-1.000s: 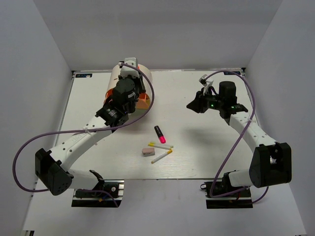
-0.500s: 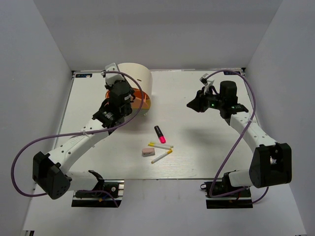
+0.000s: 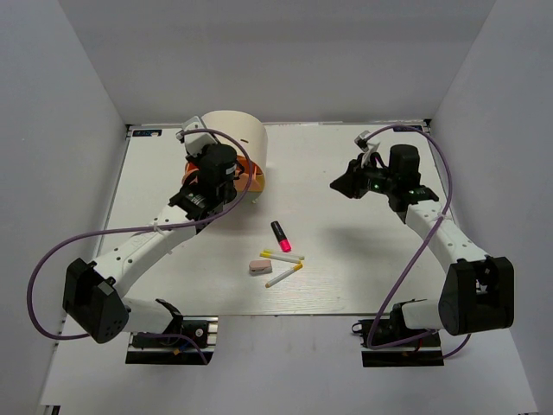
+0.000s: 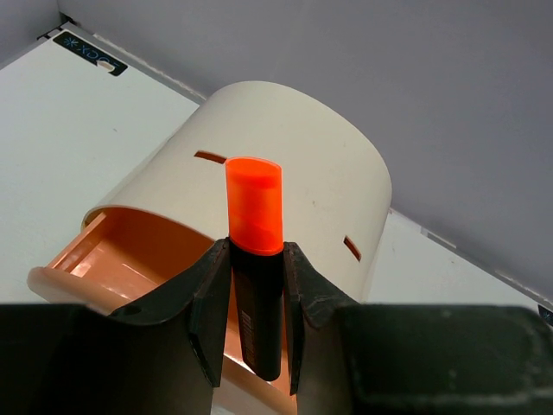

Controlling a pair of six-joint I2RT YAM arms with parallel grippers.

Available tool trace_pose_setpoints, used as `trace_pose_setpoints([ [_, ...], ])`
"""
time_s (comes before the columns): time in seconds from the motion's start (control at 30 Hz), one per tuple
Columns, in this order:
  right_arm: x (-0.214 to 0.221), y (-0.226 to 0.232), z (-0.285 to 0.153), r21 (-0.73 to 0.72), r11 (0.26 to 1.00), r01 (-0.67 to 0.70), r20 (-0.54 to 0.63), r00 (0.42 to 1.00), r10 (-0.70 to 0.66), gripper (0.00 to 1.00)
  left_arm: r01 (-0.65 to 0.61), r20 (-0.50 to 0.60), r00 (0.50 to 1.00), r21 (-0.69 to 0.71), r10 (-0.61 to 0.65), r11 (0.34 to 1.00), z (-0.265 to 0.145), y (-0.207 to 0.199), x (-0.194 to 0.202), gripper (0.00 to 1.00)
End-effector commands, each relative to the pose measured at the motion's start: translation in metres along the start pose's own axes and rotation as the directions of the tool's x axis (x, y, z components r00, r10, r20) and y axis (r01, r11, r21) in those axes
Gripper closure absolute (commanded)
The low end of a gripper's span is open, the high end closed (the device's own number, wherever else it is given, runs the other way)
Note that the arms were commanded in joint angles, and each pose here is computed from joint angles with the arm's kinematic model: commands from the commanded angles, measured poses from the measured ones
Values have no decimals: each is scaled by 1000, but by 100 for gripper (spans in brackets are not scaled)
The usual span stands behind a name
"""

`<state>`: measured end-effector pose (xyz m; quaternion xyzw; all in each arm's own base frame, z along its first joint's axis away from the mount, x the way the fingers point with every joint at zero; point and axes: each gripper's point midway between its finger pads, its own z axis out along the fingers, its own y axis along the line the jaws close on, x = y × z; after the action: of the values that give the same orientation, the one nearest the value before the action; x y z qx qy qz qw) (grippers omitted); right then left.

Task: Sort the stationery into containers
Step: Place the stationery into the container, then grab a piece of stationery with the right arm

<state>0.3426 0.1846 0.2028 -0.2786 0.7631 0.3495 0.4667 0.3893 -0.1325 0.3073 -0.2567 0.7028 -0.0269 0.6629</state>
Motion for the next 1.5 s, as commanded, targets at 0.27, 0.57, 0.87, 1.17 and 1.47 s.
trace_pose_setpoints([
  [0.27, -11, 1, -5, -10, 1000, 29, 48, 998, -28, 72, 16, -24, 1000, 1, -16, 1000, -7, 8, 1, 50],
  [0.57, -10, 3, -5, -16, 999, 39, 45, 998, -39, 72, 51, -20, 999, 39, -50, 998, -10, -3, -13, 12],
  [0.87, 12, 19, 16, -157, 986, 50, -142, 987, -72, 58, -11, 70, 998, 135, 2, 991, -29, -24, -85, 1],
  [1.17, 53, 49, 65, -169, 986, -13, -435, 898, -63, 34, -75, -67, 994, 162, 86, 984, -71, 34, -67, 9],
  [1.47, 118, 80, 104, -47, 998, 28, -570, 820, -50, 34, 80, -288, 954, 3, -76, 997, -117, 132, 15, 12],
])
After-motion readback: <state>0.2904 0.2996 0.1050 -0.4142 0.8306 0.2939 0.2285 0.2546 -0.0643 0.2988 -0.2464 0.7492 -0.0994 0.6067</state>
